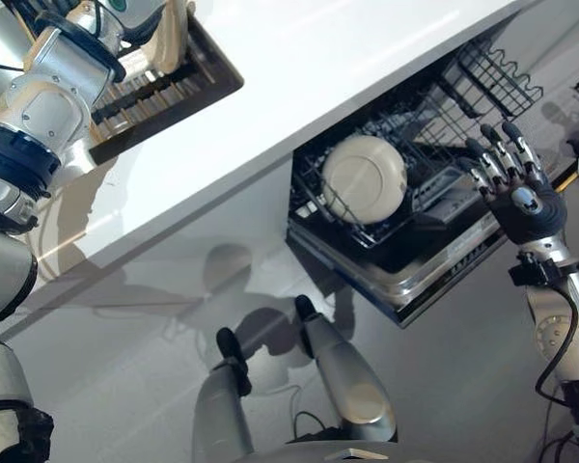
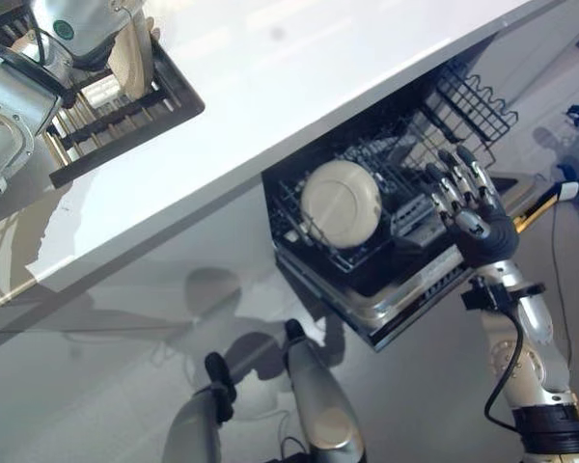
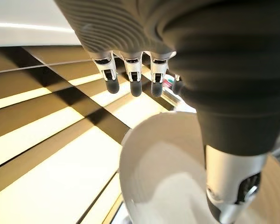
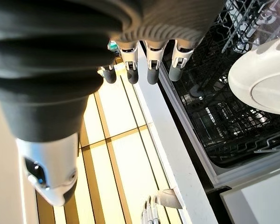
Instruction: Pick up plates and place into dishwasher.
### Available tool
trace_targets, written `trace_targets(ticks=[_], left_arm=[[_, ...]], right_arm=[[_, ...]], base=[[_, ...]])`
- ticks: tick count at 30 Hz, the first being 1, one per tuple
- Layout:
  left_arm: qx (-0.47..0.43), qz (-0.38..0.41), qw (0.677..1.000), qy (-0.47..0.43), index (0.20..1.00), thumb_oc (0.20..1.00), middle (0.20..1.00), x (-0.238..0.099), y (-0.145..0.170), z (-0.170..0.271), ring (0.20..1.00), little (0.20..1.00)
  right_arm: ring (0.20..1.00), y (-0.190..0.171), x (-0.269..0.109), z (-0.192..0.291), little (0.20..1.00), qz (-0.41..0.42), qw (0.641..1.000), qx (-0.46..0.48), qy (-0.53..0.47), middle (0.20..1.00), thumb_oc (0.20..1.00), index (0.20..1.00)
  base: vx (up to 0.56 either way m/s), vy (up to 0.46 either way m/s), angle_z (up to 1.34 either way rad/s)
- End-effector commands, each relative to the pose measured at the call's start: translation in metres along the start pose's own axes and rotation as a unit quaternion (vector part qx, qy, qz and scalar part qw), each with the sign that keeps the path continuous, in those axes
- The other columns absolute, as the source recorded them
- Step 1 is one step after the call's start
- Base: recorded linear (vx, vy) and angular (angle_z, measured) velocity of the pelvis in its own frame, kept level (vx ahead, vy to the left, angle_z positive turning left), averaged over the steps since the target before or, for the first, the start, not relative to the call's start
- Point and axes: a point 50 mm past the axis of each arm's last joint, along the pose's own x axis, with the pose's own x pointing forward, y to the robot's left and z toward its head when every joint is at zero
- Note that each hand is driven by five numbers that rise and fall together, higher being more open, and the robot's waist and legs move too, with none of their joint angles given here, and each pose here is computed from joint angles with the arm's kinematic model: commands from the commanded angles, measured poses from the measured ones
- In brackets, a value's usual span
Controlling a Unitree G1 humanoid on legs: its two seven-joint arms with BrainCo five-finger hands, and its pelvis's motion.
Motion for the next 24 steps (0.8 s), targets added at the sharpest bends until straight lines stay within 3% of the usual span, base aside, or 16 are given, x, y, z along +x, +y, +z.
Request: trace_targets(ticks=[1,9,21,22,23,24], left_arm=[[0.082,0.019,0.992,0.097,1.0,1.0,1.0,0.003,0.017,-0.06,1.0,1.0],[0.182,0.04,0.979,0.079,1.0,1.0,1.0,0.007,0.028,-0.06,1.0,1.0],[0.253,-0.079,0.962,0.063,1.0,1.0,1.0,0.014,0.005,-0.056,1.0,1.0],[0.256,-0.099,0.959,0.066,0.733,0.733,0.733,0.012,0.001,-0.058,0.733,0.733],[0.257,-0.111,0.958,0.068,0.589,0.589,0.589,0.011,-0.001,-0.06,0.589,0.589],[0.257,-0.133,0.954,0.074,0.2,0.2,0.2,0.009,-0.007,-0.064,0.2,0.2]], right_arm=[[1.0,-0.007,0.007,0.026,1.0,0.003,0.998,-0.014,-0.068,1.0,1.0,1.0],[1.0,-0.007,0.001,0.021,1.0,0.004,0.998,-0.001,-0.07,1.0,1.0,1.0],[1.0,-0.003,0.006,0.021,1.0,0.0,0.996,0.005,-0.089,1.0,1.0,1.0],[1.0,-0.004,0.005,0.022,1.0,-0.003,0.996,0.005,-0.093,1.0,1.0,1.0],[1.0,-0.005,0.005,0.022,1.0,-0.005,0.995,0.006,-0.095,1.0,1.0,1.0],[1.0,-0.007,0.005,0.023,1.0,-0.008,0.995,0.006,-0.098,1.0,1.0,1.0]], base=[[0.04,-0.003,0.0],[0.02,-0.008,0.0],[-0.03,-0.017,-0.03],[-0.04,-0.019,-0.03],[-0.04,-0.025,-0.03],[0.0,0.0,0.0]])
